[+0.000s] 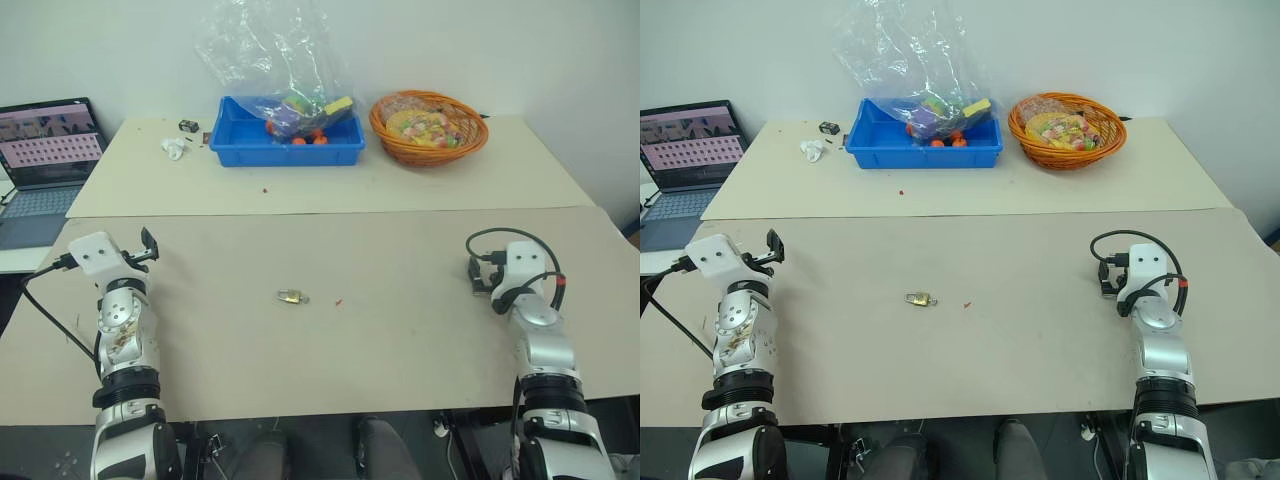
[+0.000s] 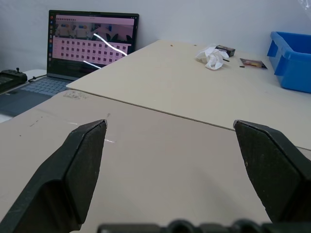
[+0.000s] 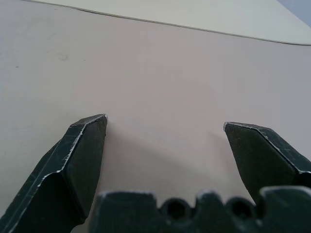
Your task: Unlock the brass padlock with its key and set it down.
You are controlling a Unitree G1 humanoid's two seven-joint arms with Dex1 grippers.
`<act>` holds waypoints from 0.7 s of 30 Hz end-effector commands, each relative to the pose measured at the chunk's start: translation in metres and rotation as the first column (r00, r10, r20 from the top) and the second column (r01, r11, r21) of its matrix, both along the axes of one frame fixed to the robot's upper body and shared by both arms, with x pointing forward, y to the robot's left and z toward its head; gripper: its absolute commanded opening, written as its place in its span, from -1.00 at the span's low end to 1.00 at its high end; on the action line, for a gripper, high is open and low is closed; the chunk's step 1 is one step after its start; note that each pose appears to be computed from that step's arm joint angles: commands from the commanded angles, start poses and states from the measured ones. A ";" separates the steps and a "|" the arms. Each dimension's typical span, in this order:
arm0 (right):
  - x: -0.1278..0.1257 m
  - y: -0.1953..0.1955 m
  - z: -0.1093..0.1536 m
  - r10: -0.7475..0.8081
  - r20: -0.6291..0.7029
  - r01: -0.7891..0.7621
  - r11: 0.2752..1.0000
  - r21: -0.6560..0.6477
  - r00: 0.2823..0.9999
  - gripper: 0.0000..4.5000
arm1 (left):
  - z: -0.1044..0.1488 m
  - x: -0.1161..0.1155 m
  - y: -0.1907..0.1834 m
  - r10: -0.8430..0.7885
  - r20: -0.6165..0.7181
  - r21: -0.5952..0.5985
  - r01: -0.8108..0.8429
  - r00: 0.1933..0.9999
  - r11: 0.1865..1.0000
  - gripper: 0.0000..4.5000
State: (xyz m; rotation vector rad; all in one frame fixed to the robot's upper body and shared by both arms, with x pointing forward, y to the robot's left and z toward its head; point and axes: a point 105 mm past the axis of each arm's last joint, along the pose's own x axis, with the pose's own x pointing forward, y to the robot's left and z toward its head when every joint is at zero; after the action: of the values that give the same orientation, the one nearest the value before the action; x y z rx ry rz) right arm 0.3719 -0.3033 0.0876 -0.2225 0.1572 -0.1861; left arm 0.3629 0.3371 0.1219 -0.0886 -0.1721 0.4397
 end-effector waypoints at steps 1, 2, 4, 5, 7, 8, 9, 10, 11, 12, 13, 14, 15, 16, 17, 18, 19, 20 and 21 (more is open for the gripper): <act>0.002 0.000 0.018 0.006 0.069 -0.005 1.000 -0.006 0.998 1.00 | 0.016 0.002 0.001 -0.012 0.054 0.006 0.011 0.998 1.000 0.98; 0.002 0.000 0.016 0.006 0.062 -0.005 1.000 -0.011 0.998 1.00 | 0.013 0.003 -0.001 -0.029 0.046 -0.002 0.029 0.999 1.000 0.98; 0.002 0.004 0.015 0.030 0.050 -0.029 0.999 -0.018 0.998 1.00 | 0.014 0.006 -0.007 -0.075 0.039 0.021 0.074 0.996 0.997 0.98; 0.003 0.007 0.016 0.048 0.046 -0.047 0.999 -0.019 0.998 1.00 | 0.015 0.008 -0.013 -0.120 0.037 0.030 0.119 0.992 0.992 0.98; 0.004 0.017 0.017 0.108 0.037 -0.108 0.994 -0.012 0.993 1.00 | 0.021 0.011 -0.028 -0.225 0.032 0.079 0.222 0.974 0.972 0.98; 0.003 0.036 0.018 0.227 0.014 -0.227 0.973 0.031 0.974 1.00 | 0.028 0.010 -0.056 -0.386 0.003 0.179 0.379 0.923 0.908 0.98; 0.002 0.049 0.018 0.313 0.001 -0.312 0.948 0.065 0.950 1.00 | 0.031 0.007 -0.076 -0.493 -0.033 0.242 0.486 0.869 0.840 0.98; -0.004 0.071 0.022 0.454 -0.023 -0.450 0.888 0.094 0.891 1.00 | 0.033 0.000 -0.098 -0.602 -0.090 0.300 0.598 0.793 0.743 0.98; -0.011 0.090 0.024 0.578 -0.046 -0.570 0.813 0.118 0.815 1.00 | 0.031 -0.008 -0.114 -0.677 -0.145 0.330 0.680 0.722 0.655 0.98; -0.020 0.107 0.028 0.682 -0.065 -0.670 0.729 0.141 0.729 1.00 | 0.031 -0.015 -0.123 -0.721 -0.191 0.359 0.731 0.666 0.580 0.98; -0.034 0.127 0.032 0.790 -0.087 -0.773 0.612 0.168 0.607 1.00 | 0.029 -0.021 -0.133 -0.758 -0.247 0.380 0.780 0.603 0.497 0.98; -0.048 0.142 0.035 0.864 -0.107 -0.842 0.504 0.194 0.492 1.00 | 0.028 -0.025 -0.139 -0.781 -0.288 0.386 0.814 0.554 0.435 0.98; -0.062 0.154 0.038 0.916 -0.123 -0.891 0.400 0.215 0.381 1.00 | 0.027 -0.027 -0.143 -0.796 -0.319 0.392 0.836 0.515 0.384 0.98; -0.073 0.163 0.042 0.948 -0.132 -0.923 0.312 0.224 0.289 1.00 | 0.026 -0.028 -0.147 -0.809 -0.348 0.389 0.858 0.473 0.335 0.98; -0.078 0.171 0.045 0.965 -0.135 -0.938 0.253 0.238 0.226 1.00 | 0.024 -0.029 -0.150 -0.822 -0.378 0.382 0.880 0.426 0.281 0.98; -0.078 0.176 0.048 0.971 -0.139 -0.947 0.222 0.233 0.194 1.00 | 0.021 -0.030 -0.153 -0.827 -0.413 0.379 0.897 0.383 0.226 0.98; -0.076 0.181 0.050 0.974 -0.144 -0.952 0.204 0.229 0.174 1.00 | 0.018 -0.032 -0.156 -0.828 -0.451 0.376 0.912 0.333 0.162 0.98; -0.076 0.186 0.051 0.977 -0.151 -0.957 0.185 0.223 0.154 1.00 | 0.013 -0.036 -0.160 -0.828 -0.490 0.366 0.926 0.272 0.087 0.98; -0.075 0.189 0.052 0.978 -0.155 -0.961 0.172 0.216 0.141 1.00 | 0.009 -0.040 -0.164 -0.822 -0.528 0.355 0.935 0.212 0.013 0.98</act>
State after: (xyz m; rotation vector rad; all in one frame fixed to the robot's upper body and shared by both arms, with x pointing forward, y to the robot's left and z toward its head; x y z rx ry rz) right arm 0.2974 -0.1198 0.1292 -0.2233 0.2866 1.2117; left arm 0.3297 0.1798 0.1292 0.4599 -0.0361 -0.8955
